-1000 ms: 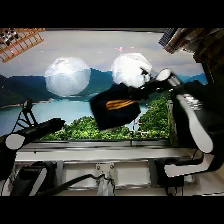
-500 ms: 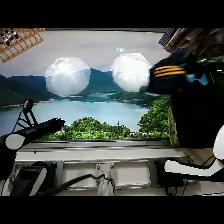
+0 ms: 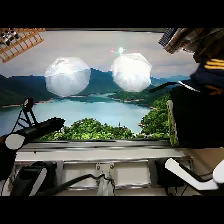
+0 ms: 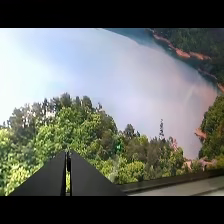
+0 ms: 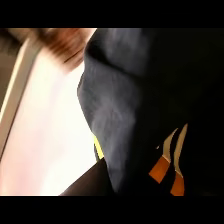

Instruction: Fold the clothes and pants, and hang the long-sleeved shirts on hangers.

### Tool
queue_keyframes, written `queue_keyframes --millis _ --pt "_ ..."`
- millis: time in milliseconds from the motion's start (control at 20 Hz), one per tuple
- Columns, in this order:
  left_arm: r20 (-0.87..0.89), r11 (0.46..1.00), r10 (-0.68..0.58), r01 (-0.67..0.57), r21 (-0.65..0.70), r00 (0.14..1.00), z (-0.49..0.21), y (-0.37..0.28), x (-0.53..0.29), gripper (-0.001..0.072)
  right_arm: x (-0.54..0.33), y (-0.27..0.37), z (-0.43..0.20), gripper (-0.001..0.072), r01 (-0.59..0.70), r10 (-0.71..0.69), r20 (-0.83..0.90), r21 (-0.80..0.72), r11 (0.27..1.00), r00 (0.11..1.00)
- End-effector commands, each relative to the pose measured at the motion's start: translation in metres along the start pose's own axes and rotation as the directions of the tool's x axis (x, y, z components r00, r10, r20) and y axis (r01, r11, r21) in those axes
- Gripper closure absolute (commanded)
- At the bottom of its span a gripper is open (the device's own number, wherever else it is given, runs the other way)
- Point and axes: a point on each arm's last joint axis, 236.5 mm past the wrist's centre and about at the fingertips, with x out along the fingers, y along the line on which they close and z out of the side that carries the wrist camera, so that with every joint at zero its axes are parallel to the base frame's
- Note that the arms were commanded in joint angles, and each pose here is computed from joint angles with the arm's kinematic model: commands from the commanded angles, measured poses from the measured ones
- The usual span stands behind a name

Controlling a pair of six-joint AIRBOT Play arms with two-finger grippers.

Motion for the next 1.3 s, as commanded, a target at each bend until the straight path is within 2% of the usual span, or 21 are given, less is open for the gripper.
queue_keyframes --millis 0,250,400,500,700,750,800,850,900,1050,1150,1250 --pt "-0.001 1.000 -0.003 0.003 0.027 1.000 0.000 -0.001 0.000 0.0699 -0.024 -0.075 -0.011 0.0679 0.172 -0.184 0.052 0.177 0.969 0.982" --pt "-0.021 0.998 -0.057 0.058 0.035 0.998 -0.005 -0.013 0.000 0.0699 -0.001 -0.185 -0.086 0.0679 0.371 -0.357 -0.099 0.266 0.890 0.929" --pt "-0.033 0.997 -0.063 0.064 0.038 0.997 -0.008 -0.015 0.000 0.0699 0.005 -0.235 -0.101 0.0677 0.439 -0.420 -0.129 0.234 0.868 0.898" --pt "-0.034 0.997 -0.062 0.064 0.039 0.997 -0.008 -0.015 0.000 0.0699 0.011 -0.249 -0.101 0.0675 0.440 -0.422 -0.124 0.247 0.863 0.898" --pt "-0.039 0.997 -0.063 0.064 0.039 0.997 -0.009 -0.015 0.000 0.0698 0.021 -0.239 -0.096 0.0667 0.385 -0.369 -0.109 0.265 0.884 0.923" --pt "-0.042 0.997 -0.063 0.065 0.038 0.997 -0.010 -0.015 0.000 0.0699 0.020 -0.240 -0.096 0.0602 0.389 -0.375 -0.107 0.262 0.883 0.921" --pt "-0.046 0.997 -0.063 0.065 0.038 0.997 -0.011 -0.015 0.000 0.0698 0.020 -0.240 -0.096 0.0495 0.390 -0.375 -0.108 0.261 0.883 0.921" --pt "-0.050 0.997 -0.063 0.065 0.039 0.997 -0.012 -0.015 0.000 0.0698 0.018 -0.239 -0.098 0.0330 0.394 -0.377 -0.115 0.250 0.885 0.919" --pt "-0.049 0.997 -0.064 0.066 0.051 0.997 -0.012 -0.015 -0.001 0.0699 0.016 -0.239 -0.099 0.0251 0.398 -0.380 -0.124 0.214 0.892 0.917" --pt "-0.053 0.981 -0.073 0.081 0.178 0.996 -0.009 -0.021 -0.006 0.0698 0.001 -0.233 -0.108 0.0166 0.420 -0.396 -0.186 0.115 0.900 0.899" --pt "-0.040 0.974 -0.087 0.093 0.204 0.995 0.001 -0.031 -0.014 0.0698 -0.023 -0.224 -0.097 0.0167 0.437 -0.429 -0.174 0.010 0.899 0.887" --pt "-0.017 0.966 -0.104 0.105 0.238 0.994 0.013 -0.043 -0.025 0.0698 -0.045 -0.199 -0.078 0.0167 0.400 -0.408 -0.118 -0.082 0.913 0.905"
